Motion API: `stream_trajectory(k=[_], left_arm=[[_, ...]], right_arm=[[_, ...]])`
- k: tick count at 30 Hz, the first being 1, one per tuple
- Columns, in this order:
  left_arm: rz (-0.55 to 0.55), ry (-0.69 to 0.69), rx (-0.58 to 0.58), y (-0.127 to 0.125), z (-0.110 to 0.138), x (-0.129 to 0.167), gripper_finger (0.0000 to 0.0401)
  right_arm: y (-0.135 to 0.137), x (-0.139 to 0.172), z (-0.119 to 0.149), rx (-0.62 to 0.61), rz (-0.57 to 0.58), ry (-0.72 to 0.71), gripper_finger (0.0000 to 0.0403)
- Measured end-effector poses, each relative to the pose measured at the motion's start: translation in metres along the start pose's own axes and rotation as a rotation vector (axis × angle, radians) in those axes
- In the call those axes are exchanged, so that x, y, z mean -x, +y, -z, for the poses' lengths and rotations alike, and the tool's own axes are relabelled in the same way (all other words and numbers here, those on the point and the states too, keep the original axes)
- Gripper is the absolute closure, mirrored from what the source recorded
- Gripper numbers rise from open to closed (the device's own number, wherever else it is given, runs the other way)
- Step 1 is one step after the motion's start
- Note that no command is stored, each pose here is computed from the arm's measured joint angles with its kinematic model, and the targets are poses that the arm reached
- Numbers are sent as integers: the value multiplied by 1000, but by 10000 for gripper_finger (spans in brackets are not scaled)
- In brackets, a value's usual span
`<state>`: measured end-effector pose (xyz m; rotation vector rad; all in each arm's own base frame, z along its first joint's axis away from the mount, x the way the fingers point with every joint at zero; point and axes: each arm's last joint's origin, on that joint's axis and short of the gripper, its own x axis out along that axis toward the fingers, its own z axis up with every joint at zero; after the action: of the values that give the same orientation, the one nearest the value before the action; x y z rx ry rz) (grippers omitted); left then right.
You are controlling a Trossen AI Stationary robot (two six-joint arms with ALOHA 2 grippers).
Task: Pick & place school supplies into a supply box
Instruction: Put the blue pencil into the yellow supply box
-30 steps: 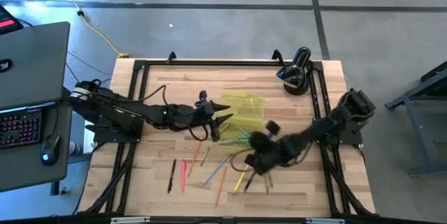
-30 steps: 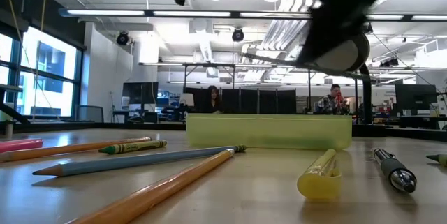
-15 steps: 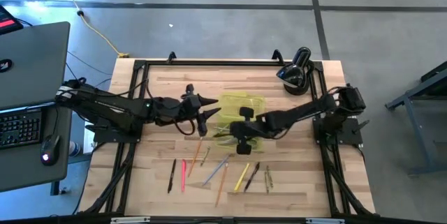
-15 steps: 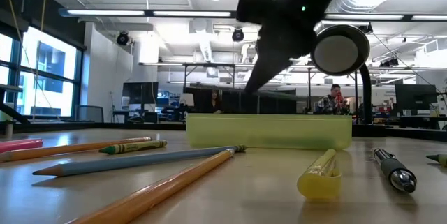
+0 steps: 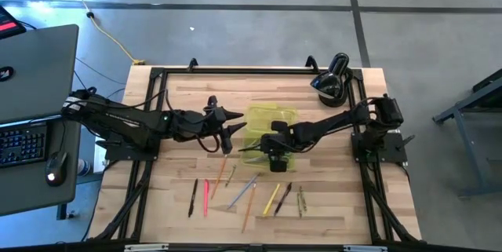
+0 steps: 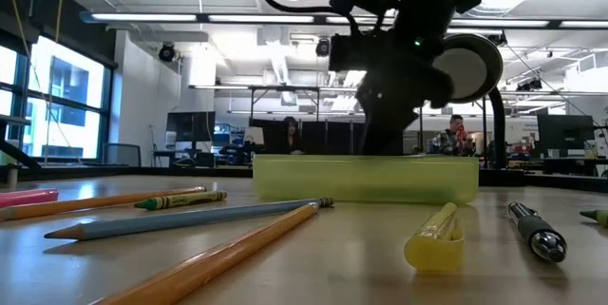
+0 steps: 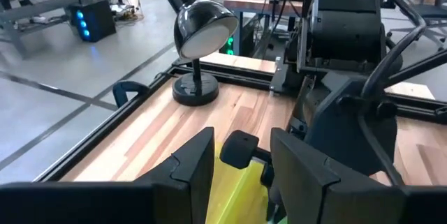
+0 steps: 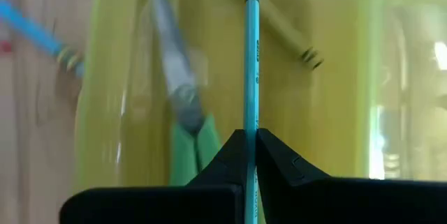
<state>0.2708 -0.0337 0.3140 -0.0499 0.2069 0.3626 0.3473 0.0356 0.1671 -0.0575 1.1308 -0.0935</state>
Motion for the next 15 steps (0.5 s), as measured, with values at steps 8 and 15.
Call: stream_trajectory(k=[8, 15], left_arm=[[-1, -4, 8, 0, 0, 0, 229], [-1, -1, 30, 0, 0, 0, 229]], right_arm=[[1, -5, -5, 109, 4, -49, 379], [2, -5, -5, 112, 22, -52, 323]])
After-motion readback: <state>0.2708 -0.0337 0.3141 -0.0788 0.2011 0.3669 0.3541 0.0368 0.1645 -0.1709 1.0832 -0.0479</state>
